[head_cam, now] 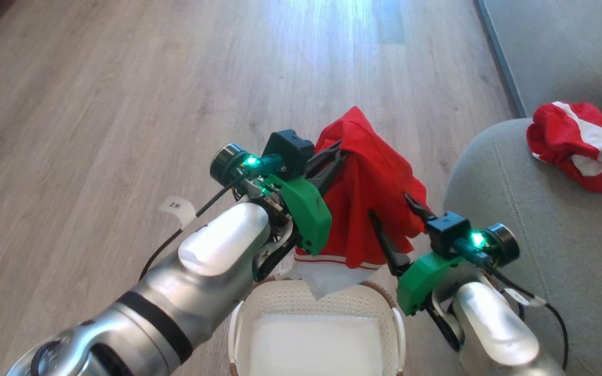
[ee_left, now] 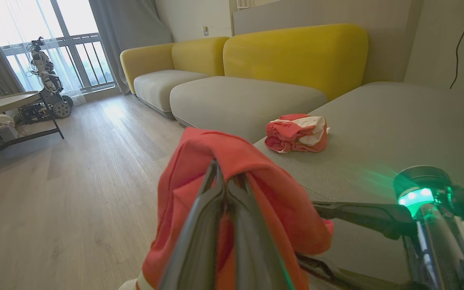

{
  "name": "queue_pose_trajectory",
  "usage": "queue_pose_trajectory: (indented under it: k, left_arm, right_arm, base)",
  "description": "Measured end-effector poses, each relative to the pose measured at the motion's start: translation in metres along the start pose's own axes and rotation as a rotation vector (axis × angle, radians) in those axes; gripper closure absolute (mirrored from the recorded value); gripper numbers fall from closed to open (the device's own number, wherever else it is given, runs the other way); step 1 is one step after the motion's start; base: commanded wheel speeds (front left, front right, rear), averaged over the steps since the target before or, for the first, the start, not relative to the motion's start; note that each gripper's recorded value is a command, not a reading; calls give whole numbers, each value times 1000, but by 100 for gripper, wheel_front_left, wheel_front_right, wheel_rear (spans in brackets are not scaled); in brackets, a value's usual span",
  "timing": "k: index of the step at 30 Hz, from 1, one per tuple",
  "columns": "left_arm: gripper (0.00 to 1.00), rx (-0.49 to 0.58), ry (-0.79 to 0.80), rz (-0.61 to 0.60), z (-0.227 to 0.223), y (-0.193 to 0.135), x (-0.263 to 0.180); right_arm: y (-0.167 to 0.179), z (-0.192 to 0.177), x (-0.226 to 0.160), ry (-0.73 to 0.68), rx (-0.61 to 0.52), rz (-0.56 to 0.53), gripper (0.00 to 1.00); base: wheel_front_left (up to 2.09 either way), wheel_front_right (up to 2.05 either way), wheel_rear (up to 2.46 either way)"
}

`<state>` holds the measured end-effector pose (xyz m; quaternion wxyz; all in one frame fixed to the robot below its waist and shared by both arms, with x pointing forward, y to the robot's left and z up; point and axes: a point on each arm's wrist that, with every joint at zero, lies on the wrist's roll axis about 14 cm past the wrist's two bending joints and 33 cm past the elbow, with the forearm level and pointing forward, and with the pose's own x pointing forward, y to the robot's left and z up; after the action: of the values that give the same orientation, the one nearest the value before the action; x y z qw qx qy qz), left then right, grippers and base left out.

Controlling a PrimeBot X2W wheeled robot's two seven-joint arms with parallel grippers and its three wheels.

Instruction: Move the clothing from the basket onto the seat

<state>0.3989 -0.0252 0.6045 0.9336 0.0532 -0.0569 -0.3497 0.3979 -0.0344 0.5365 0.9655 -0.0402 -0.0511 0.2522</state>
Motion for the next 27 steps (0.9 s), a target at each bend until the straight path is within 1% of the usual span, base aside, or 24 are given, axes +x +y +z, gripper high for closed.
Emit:
queue_pose_trajectory:
  k: [5, 10, 11, 12, 13, 15, 21, 22, 24, 25, 26, 27]
  left_arm:
    - [100, 8, -16, 7, 8, 0, -5]
    - [100, 12, -36, 13, 14, 0, -10]
    - [100, 13, -38, 14, 15, 0, -11]
    - [100, 12, -40, 14, 16, 0, -11]
    - [100, 11, -40, 16, 15, 1, -12]
    - [100, 5, -34, 22, 14, 2, -13]
    - [100, -18, -26, 53, 9, 11, -16]
    - [90, -28, -22, 61, 7, 12, -16]
    - [64, -50, -6, 65, -2, 12, -18]
    - [23, -63, 4, 65, -8, 11, -19]
    - [5, -76, 14, 64, -13, 9, -19]
    - [0, -90, 20, 62, -18, 7, -19]
  right_arm:
    - [11, -9, 10, 52, -44, 55, 0]
    - [27, -5, 23, 62, -63, 121, 0]
    - [31, -5, 25, 67, -63, 134, 18]
    - [34, -6, 26, 74, -61, 144, 48]
    - [37, -7, 28, 79, -63, 157, 64]
    - [41, -9, 30, 88, -62, 171, 100]
    - [36, -2, 39, 77, -52, 163, 100]
    - [32, 0, 40, 73, -50, 152, 100]
    - [23, 4, 42, 65, -56, 129, 100]
    - [17, 6, 43, 59, -59, 113, 100]
    - [12, 9, 44, 54, -64, 99, 100]
    - [5, 12, 44, 47, -69, 83, 100]
  base:
    - [0, 0, 0]
    - [0, 0, 0]
    - [0, 0, 0]
    - [0, 0, 0]
    - [0, 0, 0]
    - [0, 0, 0]
    - [0, 0, 0]
    - [0, 0, 0]
    - [0, 0, 0]
    - [0, 0, 0]
    - [0, 0, 0]
    - [0, 0, 0]
